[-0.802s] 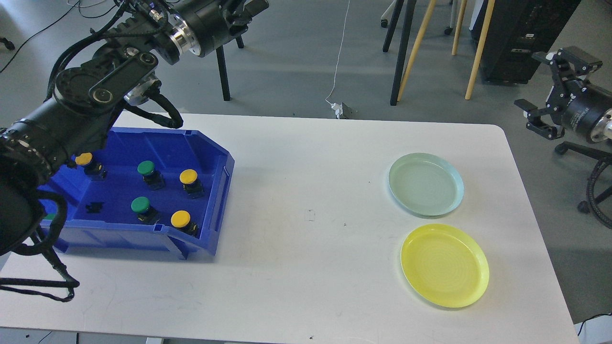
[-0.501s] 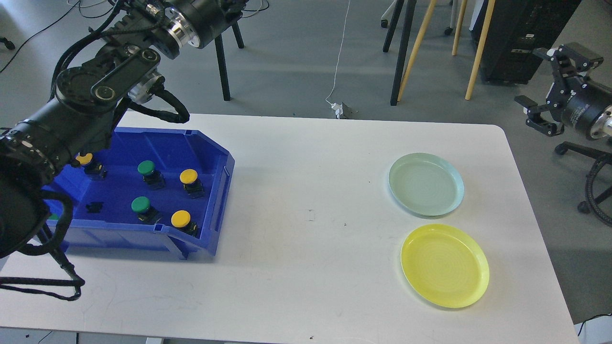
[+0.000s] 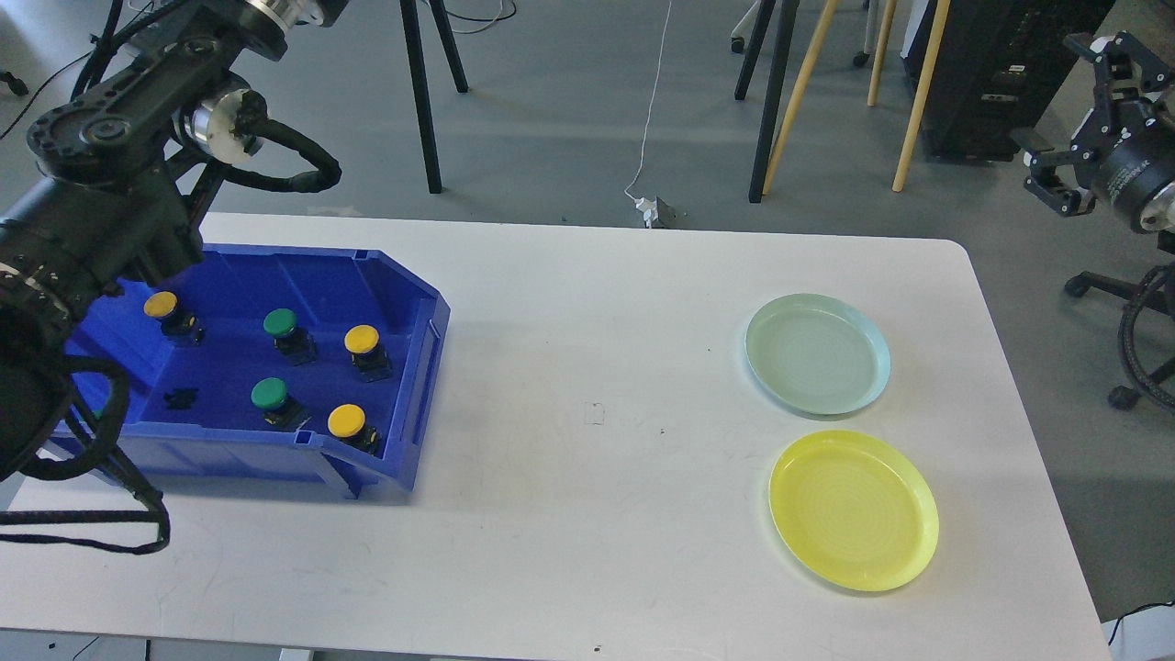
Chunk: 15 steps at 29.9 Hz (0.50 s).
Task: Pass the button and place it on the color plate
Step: 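Move the left gripper down into the blue bin toward a green button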
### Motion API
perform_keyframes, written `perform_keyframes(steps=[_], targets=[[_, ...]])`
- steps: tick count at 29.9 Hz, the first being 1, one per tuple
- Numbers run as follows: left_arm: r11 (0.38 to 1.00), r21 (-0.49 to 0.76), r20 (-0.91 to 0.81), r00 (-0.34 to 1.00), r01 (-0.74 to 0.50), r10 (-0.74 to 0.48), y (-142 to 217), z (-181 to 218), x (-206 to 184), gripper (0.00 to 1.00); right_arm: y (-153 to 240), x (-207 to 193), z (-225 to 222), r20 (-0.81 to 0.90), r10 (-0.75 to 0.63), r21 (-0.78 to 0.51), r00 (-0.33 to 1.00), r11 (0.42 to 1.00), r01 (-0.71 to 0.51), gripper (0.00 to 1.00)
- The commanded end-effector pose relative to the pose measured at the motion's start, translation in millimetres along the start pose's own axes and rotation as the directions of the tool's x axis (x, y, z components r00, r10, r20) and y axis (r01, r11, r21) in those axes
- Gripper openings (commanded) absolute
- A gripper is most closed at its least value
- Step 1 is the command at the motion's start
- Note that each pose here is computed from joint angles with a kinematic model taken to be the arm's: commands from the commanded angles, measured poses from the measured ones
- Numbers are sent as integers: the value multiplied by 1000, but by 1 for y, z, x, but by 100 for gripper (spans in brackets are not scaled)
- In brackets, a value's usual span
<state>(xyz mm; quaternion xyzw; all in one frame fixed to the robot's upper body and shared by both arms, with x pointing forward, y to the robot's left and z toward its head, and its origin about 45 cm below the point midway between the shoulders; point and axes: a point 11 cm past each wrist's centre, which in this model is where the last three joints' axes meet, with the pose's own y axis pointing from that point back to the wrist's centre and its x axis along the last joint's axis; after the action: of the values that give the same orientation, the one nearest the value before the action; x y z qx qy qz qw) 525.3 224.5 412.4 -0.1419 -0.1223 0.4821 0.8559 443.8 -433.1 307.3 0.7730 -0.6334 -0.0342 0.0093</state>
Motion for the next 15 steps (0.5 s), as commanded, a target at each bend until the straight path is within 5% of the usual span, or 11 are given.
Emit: perform_keyframes(steps=[1, 6, 15], targets=[[996, 8, -38, 996, 87, -87, 7, 1, -1, 100, 0, -6, 4, 1, -28, -5, 1000, 1000, 28, 98], [962, 211, 130, 971, 171, -201, 42, -27, 12, 98, 5, -14, 29, -42, -98, -135, 994, 987, 91, 99], [781, 575, 486, 665, 246, -567, 109, -19, 42, 98, 5, -17, 46, -146, -139, -205, 979, 973, 108, 99]])
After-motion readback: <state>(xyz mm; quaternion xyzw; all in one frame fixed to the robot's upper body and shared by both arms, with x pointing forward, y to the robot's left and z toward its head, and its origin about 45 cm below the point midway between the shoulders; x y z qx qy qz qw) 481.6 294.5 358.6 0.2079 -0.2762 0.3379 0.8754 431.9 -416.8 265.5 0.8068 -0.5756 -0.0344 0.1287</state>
